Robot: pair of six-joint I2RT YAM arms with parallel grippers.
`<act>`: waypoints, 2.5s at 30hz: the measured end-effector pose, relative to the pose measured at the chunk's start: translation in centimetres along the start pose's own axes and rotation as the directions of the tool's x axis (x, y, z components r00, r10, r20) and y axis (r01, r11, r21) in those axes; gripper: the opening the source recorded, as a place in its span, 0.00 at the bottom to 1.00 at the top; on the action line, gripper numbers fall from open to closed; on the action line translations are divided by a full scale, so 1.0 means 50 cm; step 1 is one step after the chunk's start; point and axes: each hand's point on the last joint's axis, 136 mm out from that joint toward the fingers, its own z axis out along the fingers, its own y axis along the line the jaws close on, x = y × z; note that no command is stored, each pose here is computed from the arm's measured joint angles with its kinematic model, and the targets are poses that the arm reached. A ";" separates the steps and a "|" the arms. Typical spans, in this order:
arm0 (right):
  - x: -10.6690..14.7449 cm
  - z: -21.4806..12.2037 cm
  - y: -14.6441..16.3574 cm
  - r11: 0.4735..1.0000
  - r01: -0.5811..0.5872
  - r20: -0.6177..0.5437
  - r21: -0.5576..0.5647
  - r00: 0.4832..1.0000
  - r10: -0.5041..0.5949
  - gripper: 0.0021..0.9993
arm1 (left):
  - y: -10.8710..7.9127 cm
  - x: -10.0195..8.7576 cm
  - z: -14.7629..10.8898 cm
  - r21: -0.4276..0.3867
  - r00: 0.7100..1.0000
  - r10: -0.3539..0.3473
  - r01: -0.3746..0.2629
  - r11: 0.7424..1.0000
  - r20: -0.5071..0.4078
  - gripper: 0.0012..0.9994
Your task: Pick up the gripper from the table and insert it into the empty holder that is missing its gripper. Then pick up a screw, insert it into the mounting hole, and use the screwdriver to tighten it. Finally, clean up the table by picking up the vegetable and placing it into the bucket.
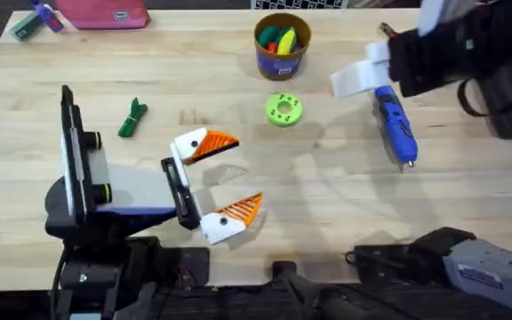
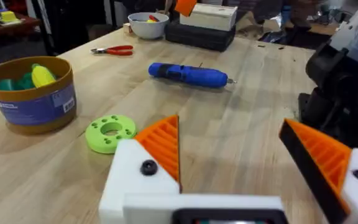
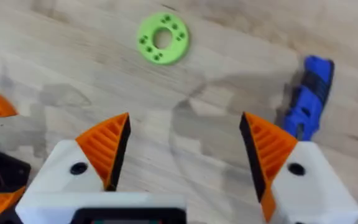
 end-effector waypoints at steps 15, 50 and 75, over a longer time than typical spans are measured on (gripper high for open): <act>0.009 0.008 -0.057 0.993 -0.103 -0.022 0.062 0.994 0.104 0.99 | 0.000 0.000 0.000 0.000 1.000 0.000 0.000 1.000 0.000 0.99; 0.013 0.085 -0.138 0.968 -0.170 -0.120 0.184 0.974 0.193 0.99 | 0.000 0.000 0.000 0.001 1.000 -0.003 0.003 1.000 0.000 0.01; 0.131 0.264 -0.374 0.905 -0.281 -0.389 0.319 0.832 0.395 0.99 | 0.000 0.000 0.000 0.000 1.000 -0.002 0.002 1.000 0.000 0.01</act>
